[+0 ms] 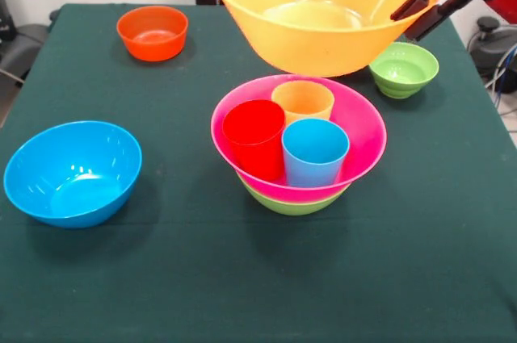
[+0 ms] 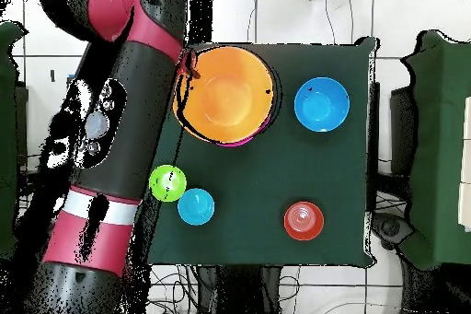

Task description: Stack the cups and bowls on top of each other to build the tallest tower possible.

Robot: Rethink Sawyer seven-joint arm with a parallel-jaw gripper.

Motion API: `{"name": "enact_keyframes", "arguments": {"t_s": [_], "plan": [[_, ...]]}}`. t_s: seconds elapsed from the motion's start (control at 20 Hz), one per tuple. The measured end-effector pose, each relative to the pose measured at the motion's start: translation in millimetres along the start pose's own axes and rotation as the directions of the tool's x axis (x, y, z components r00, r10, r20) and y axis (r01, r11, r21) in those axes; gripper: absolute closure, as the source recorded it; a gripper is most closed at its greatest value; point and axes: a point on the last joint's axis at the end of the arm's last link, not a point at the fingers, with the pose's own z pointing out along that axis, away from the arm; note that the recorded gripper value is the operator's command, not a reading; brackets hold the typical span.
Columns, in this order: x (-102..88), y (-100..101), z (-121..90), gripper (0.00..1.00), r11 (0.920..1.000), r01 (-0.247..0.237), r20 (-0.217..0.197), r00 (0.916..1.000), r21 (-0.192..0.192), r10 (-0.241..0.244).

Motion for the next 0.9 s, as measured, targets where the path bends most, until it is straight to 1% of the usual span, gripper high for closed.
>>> {"name": "enact_keyframes", "arguments": {"t_s": [0.2, 0.3, 0.5, 0.55, 0.65, 0.9], "plan": [[-9.0, -7.2, 3.8, 1.0, 0.9997, 0.0, 0.023, 0.9997, -0.023, 0.0], [-12.8, -10.7, 7.3, 1.0, 0.9996, -0.002, 0.025, 0.9997, -0.026, 0.002], [-20.0, -18.5, 16.0, 1.0, 0.9995, -0.009, 0.013, 0.9999, -0.031, 0.01], [-24.6, -22.9, 20.6, 1.0, 0.9993, -0.013, 0.006, 0.9999, -0.035, 0.013], [-29.3, -25.8, 23.3, 1.0, 0.999, -0.015, 0.003, 0.9999, -0.042, 0.015], [-40.6, -28.3, 28.1, 1.0, 0.9988, -0.009, 0.009, 0.9999, -0.049, 0.01]]}}
